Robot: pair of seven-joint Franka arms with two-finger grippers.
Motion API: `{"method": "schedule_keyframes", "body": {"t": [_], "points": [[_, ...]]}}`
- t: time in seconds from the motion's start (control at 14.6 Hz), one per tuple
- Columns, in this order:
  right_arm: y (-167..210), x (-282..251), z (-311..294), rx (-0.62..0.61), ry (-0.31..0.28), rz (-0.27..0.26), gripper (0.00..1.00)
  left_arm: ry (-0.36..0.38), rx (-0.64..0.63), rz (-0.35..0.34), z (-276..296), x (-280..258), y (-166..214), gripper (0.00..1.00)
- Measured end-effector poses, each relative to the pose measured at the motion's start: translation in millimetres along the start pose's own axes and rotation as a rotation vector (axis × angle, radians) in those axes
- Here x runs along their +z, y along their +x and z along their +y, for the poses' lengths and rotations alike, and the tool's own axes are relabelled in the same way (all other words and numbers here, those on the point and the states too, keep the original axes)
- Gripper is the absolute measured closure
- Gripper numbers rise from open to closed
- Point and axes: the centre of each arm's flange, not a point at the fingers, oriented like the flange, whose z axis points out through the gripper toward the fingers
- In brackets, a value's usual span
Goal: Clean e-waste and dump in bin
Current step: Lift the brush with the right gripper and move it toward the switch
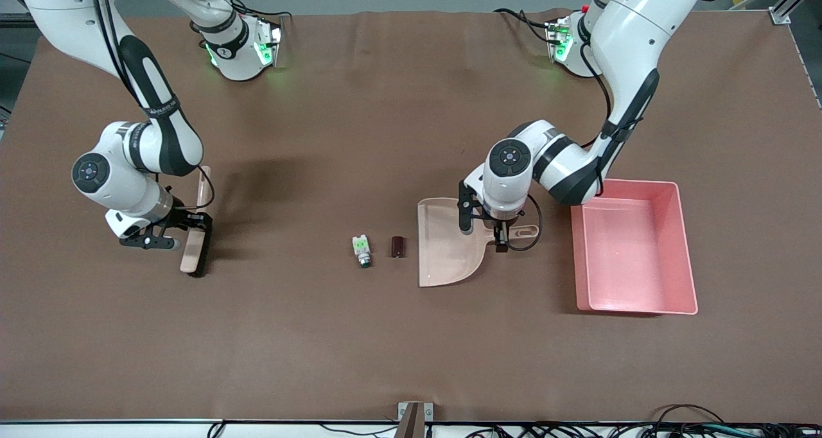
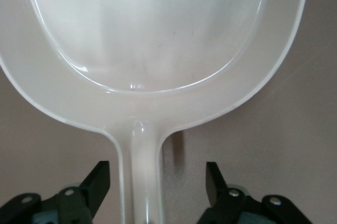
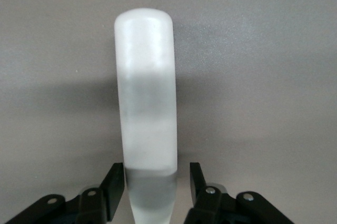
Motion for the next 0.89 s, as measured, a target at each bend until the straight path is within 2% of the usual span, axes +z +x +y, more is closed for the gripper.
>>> {"method": "schedule_keyframes", "body": {"t": [0.07,0.21,0.34,0.82,0.89], "points": [[0.0,1.5,0.1,0.0,0.0,0.0,0.42,0.004,0.005,-0.002,-0.4,0.0,1.1,0.19],[0.0,2.7,0.3,0.0,-0.001,0.0,0.52,0.008,0.01,-0.002,-1.5,0.7,3.3,0.23],[0.4,2.5,0.5,0.001,-0.001,0.004,0.56,0.01,0.009,0.001,-4.0,0.8,4.4,0.27],[0.4,2.6,0.7,0.002,-0.001,0.004,0.58,0.009,0.005,0.006,-7.6,3.7,6.3,0.38],[0.7,2.4,-0.3,0.004,-0.001,0.004,0.58,0.009,0.005,0.006,-7.6,3.7,6.3,0.43]]}}
